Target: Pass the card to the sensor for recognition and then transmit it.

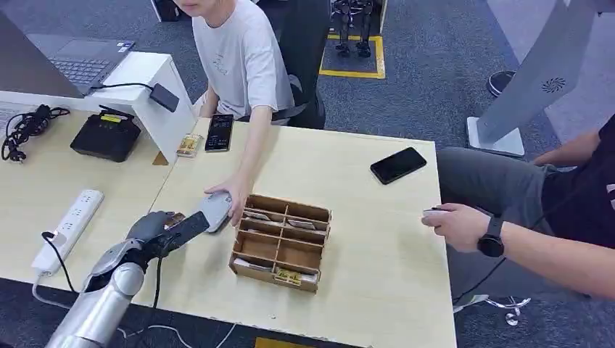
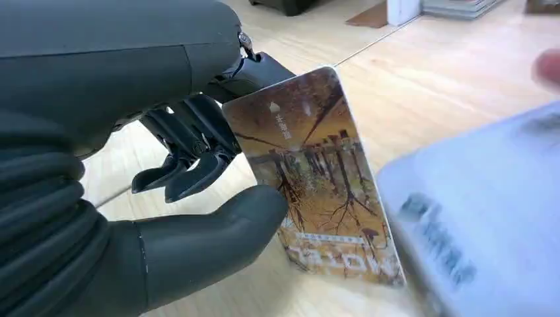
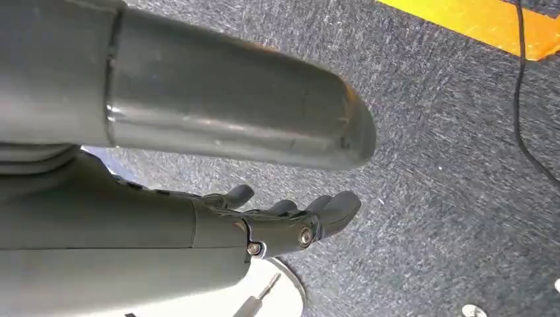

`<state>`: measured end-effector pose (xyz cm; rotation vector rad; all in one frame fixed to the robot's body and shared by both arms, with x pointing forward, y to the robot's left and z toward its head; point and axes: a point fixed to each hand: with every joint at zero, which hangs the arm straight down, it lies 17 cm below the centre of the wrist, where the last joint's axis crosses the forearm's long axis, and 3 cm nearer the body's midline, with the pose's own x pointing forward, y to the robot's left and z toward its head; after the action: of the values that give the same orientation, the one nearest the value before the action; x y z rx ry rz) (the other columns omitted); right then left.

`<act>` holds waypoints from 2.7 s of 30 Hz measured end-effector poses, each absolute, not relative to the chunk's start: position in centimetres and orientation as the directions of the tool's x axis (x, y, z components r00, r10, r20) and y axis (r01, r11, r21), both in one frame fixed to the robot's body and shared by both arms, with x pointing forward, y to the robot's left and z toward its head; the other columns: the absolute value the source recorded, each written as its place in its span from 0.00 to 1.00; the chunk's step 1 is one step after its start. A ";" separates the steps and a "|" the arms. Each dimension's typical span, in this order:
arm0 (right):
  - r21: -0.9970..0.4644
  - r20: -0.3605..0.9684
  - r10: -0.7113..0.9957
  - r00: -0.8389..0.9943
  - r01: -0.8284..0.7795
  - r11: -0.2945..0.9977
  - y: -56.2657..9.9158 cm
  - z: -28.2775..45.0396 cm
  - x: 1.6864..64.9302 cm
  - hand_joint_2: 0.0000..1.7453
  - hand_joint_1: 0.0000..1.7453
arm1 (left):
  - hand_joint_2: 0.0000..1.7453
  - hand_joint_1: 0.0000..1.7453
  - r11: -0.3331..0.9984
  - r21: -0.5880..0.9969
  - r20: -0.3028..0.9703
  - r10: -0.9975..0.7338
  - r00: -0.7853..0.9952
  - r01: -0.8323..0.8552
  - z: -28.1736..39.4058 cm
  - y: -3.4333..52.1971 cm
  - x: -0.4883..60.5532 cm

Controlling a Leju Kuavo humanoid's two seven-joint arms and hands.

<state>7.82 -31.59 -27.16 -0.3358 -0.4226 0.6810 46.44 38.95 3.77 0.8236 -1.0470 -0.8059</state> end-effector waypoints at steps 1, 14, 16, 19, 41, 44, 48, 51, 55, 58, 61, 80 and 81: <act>-0.430 0.261 0.665 0.700 -0.533 0.729 -31.7 -27.2 7.7 0.00 0.00 | 1.00 1.00 0.459 0.873 0.400 -0.869 0.292 0.168 3.7 39.0 46.4; -0.428 0.264 0.671 0.693 -0.539 0.725 -31.5 -27.2 7.8 0.00 0.00 | 1.00 1.00 0.451 0.874 0.388 -0.871 0.302 0.179 3.3 39.6 46.2; -0.427 0.264 0.671 0.693 -0.540 0.726 -31.4 -27.2 7.7 0.00 0.00 | 1.00 1.00 0.449 0.875 0.384 -0.872 0.303 0.183 3.2 39.8 46.1; -0.426 0.264 0.671 0.693 -0.541 0.726 -31.4 -27.2 7.7 0.00 0.00 | 1.00 1.00 0.472 0.861 0.408 -0.863 0.297 0.189 3.0 39.5 46.0; -0.429 0.261 0.676 0.689 -0.545 0.721 -31.6 -27.2 7.6 0.00 0.00 | 1.00 1.00 0.531 0.815 0.493 -0.846 0.203 0.232 7.4 42.0 45.1; -0.429 0.261 0.676 0.689 -0.545 0.721 -31.6 -27.2 7.6 0.00 0.00 | 1.00 1.00 0.527 0.818 0.490 -0.848 0.201 0.229 7.6 42.2 45.1; -0.429 0.261 0.676 0.689 -0.545 0.721 -31.6 -27.2 7.6 0.00 0.00 | 1.00 1.00 0.524 0.820 0.487 -0.850 0.200 0.231 7.6 42.2 45.1; -0.427 0.263 0.676 0.688 -0.545 0.721 -31.5 -27.2 7.6 0.00 0.00 | 1.00 1.00 0.508 0.824 0.470 -0.860 0.197 0.251 7.7 42.6 44.9; -0.425 0.264 0.676 0.688 -0.546 0.722 -31.5 -27.2 7.6 0.00 0.00 | 1.00 1.00 0.479 0.836 0.440 -0.876 0.197 0.268 8.2 43.6 44.9; -0.422 0.265 0.676 0.688 -0.548 0.723 -31.5 -27.2 7.6 0.00 0.00 | 1.00 1.00 0.462 0.844 0.419 -0.885 0.201 0.272 8.4 43.8 45.1; -0.422 0.265 0.676 0.688 -0.548 0.722 -31.5 -27.2 7.6 0.00 0.00 | 1.00 1.00 0.451 0.848 0.408 -0.891 0.200 0.278 8.3 43.7 45.1; -0.423 0.265 0.686 0.677 -0.558 0.714 -31.4 -27.2 7.9 0.00 0.00 | 1.00 1.00 0.422 0.831 0.394 -0.906 0.152 0.363 5.7 40.4 44.0; -0.422 0.266 0.686 0.677 -0.558 0.714 -31.3 -27.2 7.9 0.00 0.00 | 1.00 1.00 0.421 0.828 0.395 -0.907 0.148 0.370 5.5 40.1 43.9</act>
<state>7.95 -31.33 -27.22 -0.3208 -0.4269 0.7131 43.94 40.13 5.49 0.6380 -1.0415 -1.0135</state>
